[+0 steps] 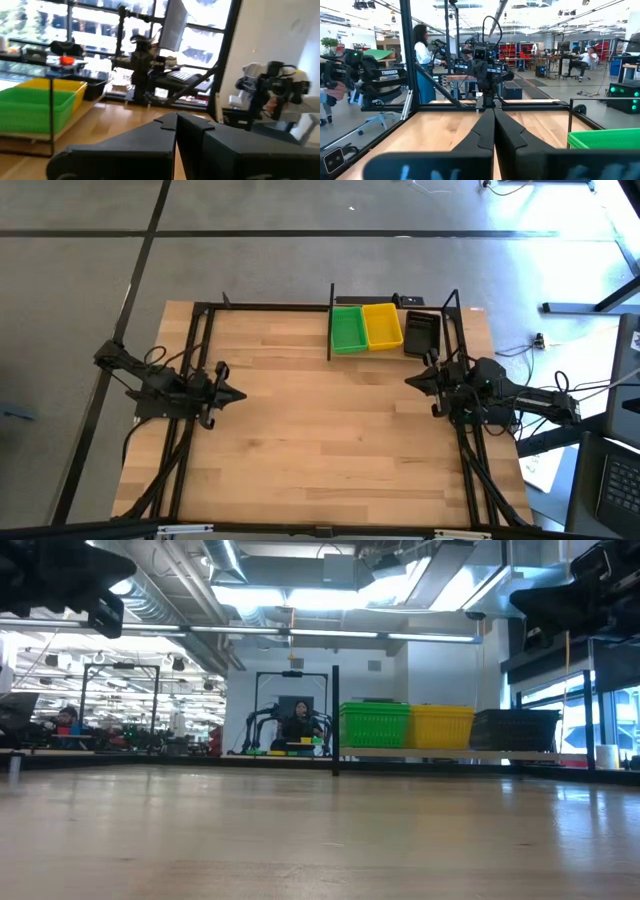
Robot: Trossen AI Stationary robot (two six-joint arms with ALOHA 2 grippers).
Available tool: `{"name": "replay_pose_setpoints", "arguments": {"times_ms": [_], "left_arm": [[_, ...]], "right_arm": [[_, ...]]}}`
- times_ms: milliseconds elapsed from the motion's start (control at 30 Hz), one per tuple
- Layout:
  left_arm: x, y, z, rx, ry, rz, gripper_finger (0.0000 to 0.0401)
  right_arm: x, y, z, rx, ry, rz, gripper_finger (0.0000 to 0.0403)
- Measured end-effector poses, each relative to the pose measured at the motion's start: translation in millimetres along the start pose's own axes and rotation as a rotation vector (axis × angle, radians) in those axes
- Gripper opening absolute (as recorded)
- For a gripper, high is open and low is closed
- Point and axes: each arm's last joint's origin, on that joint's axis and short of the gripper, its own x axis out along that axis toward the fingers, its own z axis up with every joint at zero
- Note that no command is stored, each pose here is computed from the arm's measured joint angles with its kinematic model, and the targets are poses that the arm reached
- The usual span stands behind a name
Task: Stack baskets on shelf by color
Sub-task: Return to Home Position
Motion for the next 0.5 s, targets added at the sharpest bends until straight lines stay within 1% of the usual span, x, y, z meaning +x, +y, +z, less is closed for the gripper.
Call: {"name": "replay_pose_setpoints", "arguments": {"times_ms": [133,200,333,400,500], "left_arm": [[0.0,-1.4,-1.4,0.034,0.016,-0.050,0.0000],[-0.1,-1.4,-2.1,0.038,0.023,-0.052,0.0000],[-0.3,0.4,-7.4,0.094,0.072,-0.007,0.0000],[-0.6,1.8,-10.9,0.141,0.106,0.028,0.0000],[-1.3,3.1,-16.4,0.229,0.160,0.042,0.0000]], "right_arm": [[0.0,0.0,-0.2,-0.022,0.003,0.000,0.0000],[0.0,-0.1,-0.6,-0.049,0.007,-0.003,0.0000],[-0.1,-1.1,-2.9,-0.046,0.030,-0.033,0.0000],[-0.2,-2.1,-5.8,-0.039,0.060,-0.063,0.0000],[-0.6,-2.9,-9.4,-0.031,0.096,-0.086,0.0000]]}}
